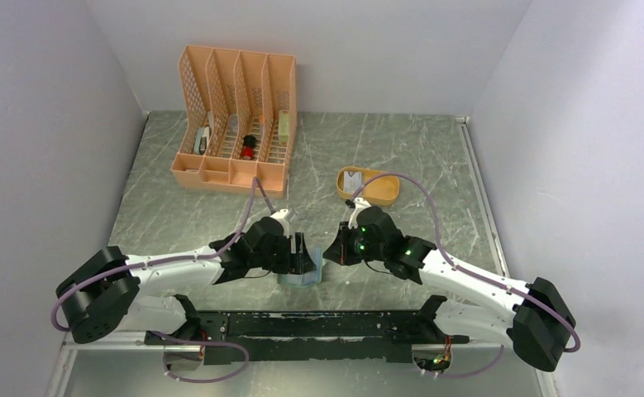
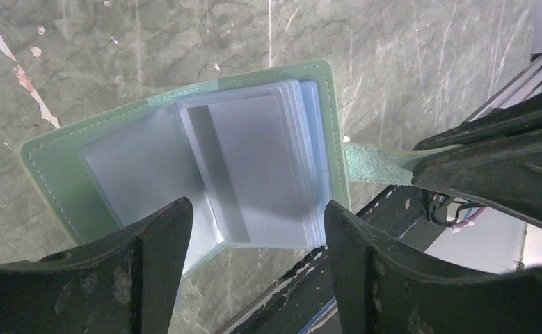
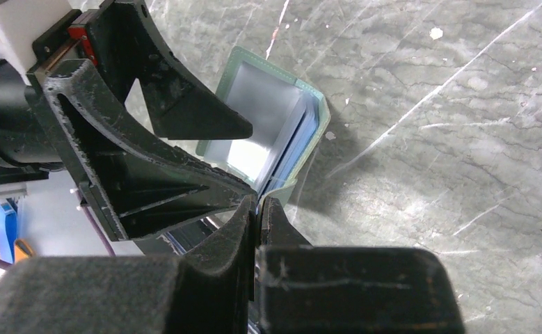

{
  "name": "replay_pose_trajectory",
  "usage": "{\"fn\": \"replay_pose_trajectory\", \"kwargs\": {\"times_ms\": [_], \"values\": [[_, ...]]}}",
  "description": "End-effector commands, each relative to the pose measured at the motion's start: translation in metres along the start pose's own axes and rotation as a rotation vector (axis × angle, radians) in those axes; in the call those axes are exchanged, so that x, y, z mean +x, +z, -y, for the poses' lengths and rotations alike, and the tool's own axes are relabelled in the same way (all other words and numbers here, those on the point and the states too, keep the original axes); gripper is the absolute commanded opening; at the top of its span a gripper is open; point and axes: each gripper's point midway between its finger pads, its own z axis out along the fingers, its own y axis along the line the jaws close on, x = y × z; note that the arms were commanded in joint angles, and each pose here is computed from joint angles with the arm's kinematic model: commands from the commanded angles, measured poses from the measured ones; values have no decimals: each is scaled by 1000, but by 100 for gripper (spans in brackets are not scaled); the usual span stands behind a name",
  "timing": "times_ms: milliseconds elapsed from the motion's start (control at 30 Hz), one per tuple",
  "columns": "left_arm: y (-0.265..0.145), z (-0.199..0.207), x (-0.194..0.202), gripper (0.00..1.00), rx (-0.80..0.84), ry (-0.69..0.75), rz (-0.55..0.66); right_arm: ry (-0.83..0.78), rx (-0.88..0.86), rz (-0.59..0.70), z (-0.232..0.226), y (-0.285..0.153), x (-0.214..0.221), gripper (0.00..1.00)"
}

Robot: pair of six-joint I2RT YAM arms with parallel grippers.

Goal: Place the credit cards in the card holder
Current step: Open the card holder at the center of the board.

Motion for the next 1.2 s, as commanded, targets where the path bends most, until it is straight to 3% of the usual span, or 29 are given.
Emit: {"fn": "replay_pose_trajectory", "kwargs": {"times_ms": [0,467,967,1167], "values": [[5,10,-10,73,15,36,20,-16,-57,44,-16,-5,-15,0],[11,5,-13,73,-26,66,12,-23,-68,47,-19,-7,-17,0],[2,-15,-8,46,-117,83,5,-12,-52,54,-15,-11,-14,0],[0,-12,-11,30,-107,82,14,-6,-34,49,-9,-11,-10,0]]}}
